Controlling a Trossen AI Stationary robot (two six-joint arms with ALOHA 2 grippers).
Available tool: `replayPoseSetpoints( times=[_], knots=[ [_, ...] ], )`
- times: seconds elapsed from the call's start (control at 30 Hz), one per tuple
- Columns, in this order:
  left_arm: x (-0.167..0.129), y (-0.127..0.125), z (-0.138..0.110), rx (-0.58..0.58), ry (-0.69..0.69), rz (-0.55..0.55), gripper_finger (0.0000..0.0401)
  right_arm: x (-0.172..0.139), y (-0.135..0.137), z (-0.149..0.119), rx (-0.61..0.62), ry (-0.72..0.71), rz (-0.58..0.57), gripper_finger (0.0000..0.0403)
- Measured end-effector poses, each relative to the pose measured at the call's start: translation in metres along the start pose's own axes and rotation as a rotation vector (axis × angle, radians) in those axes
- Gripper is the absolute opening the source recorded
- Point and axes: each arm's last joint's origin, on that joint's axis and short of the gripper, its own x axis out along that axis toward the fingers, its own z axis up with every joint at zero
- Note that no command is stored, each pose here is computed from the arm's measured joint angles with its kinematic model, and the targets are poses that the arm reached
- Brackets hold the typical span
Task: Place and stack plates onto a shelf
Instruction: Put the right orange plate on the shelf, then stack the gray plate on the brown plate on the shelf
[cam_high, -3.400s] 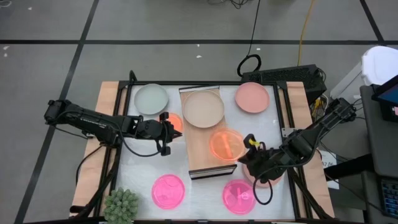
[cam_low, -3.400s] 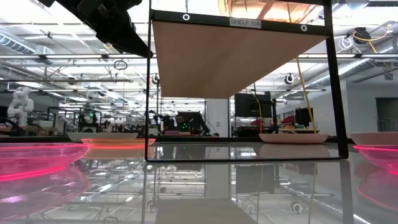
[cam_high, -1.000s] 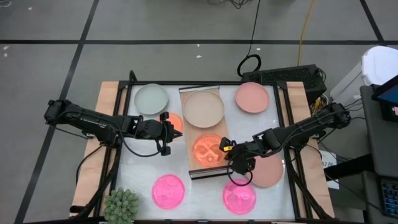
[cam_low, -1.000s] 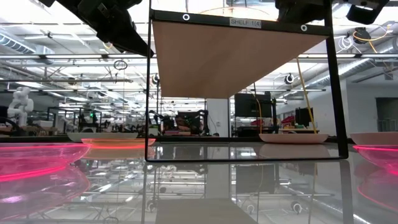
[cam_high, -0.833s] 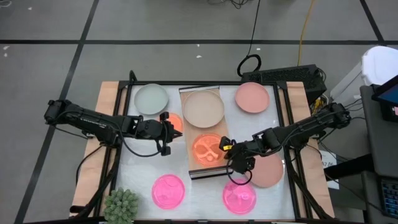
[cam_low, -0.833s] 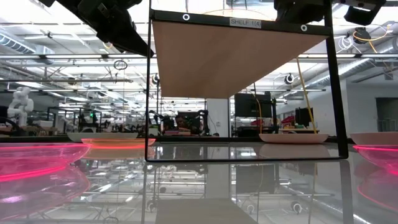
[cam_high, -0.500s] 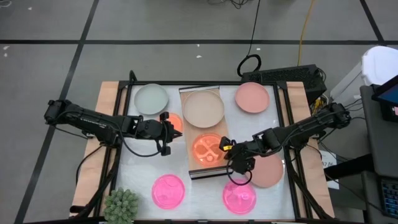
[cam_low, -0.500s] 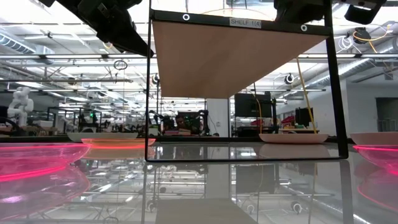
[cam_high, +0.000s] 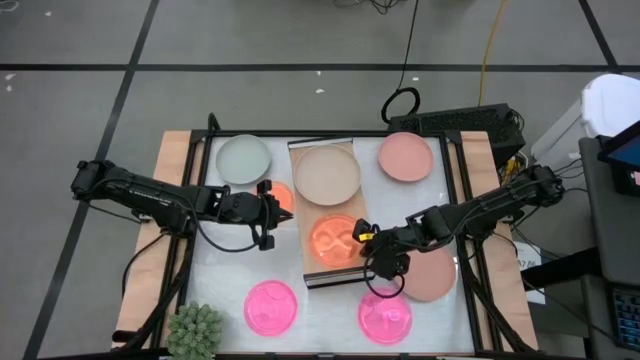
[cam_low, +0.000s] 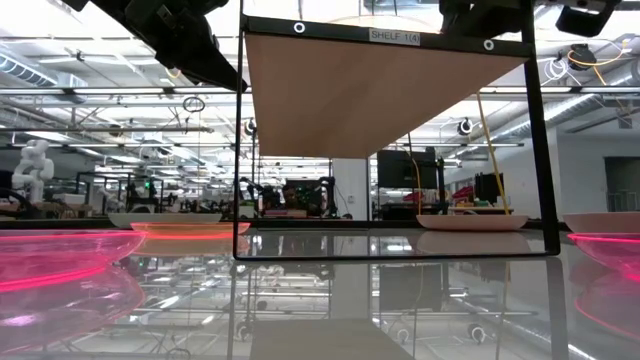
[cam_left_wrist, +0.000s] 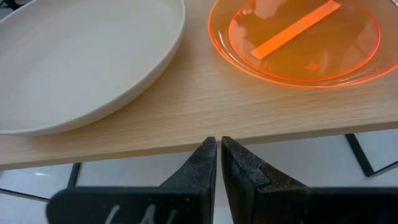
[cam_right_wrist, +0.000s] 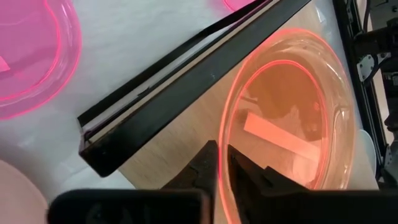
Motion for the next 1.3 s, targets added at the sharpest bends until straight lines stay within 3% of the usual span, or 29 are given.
replayPoseSetpoints(
  times=[0.23, 0.5, 0.7, 0.83, 1.13, 1.3],
  knots=[
    [0.0, 0.0, 0.0, 0.0, 0.0, 0.0, 0.0031, -0.009, -0.001, 0.0, 0.027, -0.019, -0.023, 0.0078],
    [0.0, 0.0, 0.0, 0.002, 0.001, -0.001, 0.0031, -0.029, -0.002, -0.001, 0.102, -0.065, -0.061, 0.0106],
    [0.0, 0.0, 0.0, 0.006, 0.002, 0.0, 0.0031, -0.043, 0.001, 0.001, 0.196, -0.107, -0.072, 0.0109],
    [0.0, 0.0, 0.0, 0.006, 0.002, 0.0, 0.0031, -0.052, 0.003, 0.003, 0.326, -0.138, -0.083, 0.0104],
    [0.0, 0.0, -0.002, 0.008, 0.025, 0.0, 0.0031, -0.075, 0.012, 0.004, 0.532, -0.092, -0.25, 0.0096],
    [0.0, 0.0, -0.005, 0.012, 0.046, 0.003, 0.0031, -0.085, 0.015, 0.003, 0.624, -0.119, -0.261, 0.0095]
  ],
)
